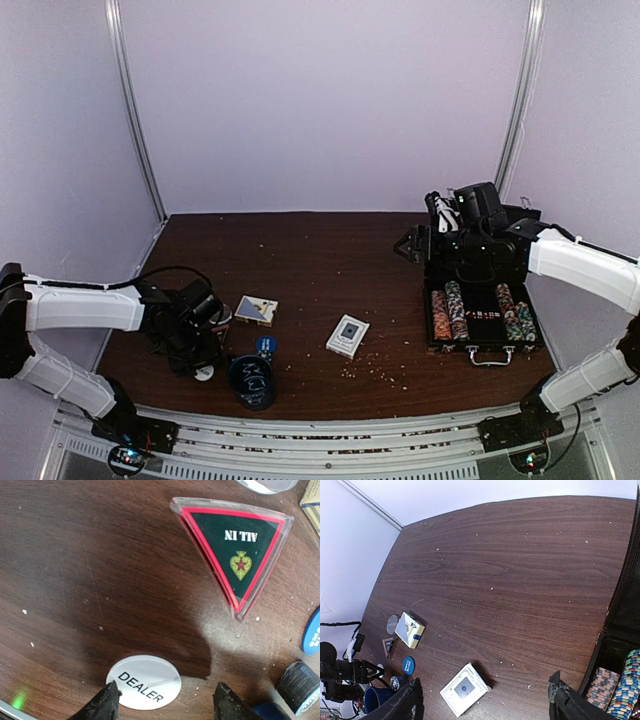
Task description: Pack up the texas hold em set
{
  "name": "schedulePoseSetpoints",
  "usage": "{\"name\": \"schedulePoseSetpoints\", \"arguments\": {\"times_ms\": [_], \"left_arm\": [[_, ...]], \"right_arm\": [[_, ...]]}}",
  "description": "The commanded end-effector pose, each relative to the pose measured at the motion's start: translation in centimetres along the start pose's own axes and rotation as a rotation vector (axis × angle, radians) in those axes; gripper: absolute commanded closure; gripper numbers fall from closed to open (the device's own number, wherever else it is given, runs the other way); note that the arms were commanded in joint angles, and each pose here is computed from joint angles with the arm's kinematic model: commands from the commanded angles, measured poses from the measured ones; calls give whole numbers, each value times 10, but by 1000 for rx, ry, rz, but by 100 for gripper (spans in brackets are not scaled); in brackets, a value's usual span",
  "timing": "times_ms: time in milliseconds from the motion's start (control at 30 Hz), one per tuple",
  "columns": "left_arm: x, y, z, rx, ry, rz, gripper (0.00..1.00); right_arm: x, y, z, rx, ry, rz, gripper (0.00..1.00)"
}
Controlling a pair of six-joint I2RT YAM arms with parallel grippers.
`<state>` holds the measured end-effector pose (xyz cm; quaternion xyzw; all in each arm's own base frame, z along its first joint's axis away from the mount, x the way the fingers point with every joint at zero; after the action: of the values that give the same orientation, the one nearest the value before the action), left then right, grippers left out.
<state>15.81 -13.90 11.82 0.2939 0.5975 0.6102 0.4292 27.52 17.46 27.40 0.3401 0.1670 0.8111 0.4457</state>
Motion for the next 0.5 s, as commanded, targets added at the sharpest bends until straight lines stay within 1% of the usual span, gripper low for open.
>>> {"name": "schedulePoseSetpoints", "arguments": {"times_ms": [0, 133, 367, 467], "left_arm": [[10, -9, -3, 22, 5, 45, 33], [7, -7, -1, 24, -8, 79, 32], [0, 12, 8, -30, -39, 101, 32], [5, 14, 6, -16, -34, 106, 32]], "right_arm": [[1, -1, 1, -10, -10, 15, 16], [1, -2, 0, -7, -13, 16, 16], [0, -4, -1, 0, -17, 12, 15], [-1, -4, -2, 3, -19, 11, 16]]}}
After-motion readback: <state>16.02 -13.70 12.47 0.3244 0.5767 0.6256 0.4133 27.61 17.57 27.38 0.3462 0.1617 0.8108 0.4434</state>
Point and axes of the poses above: each gripper's point midway between its finger pads, its own y axis back along the fingers, its own x axis along the line the jaws close on, z = x × y, the point moved 10 cm from there along y, back along the fingers, and after that the axes turned 5 degrees about y, right-handed, at the moved point
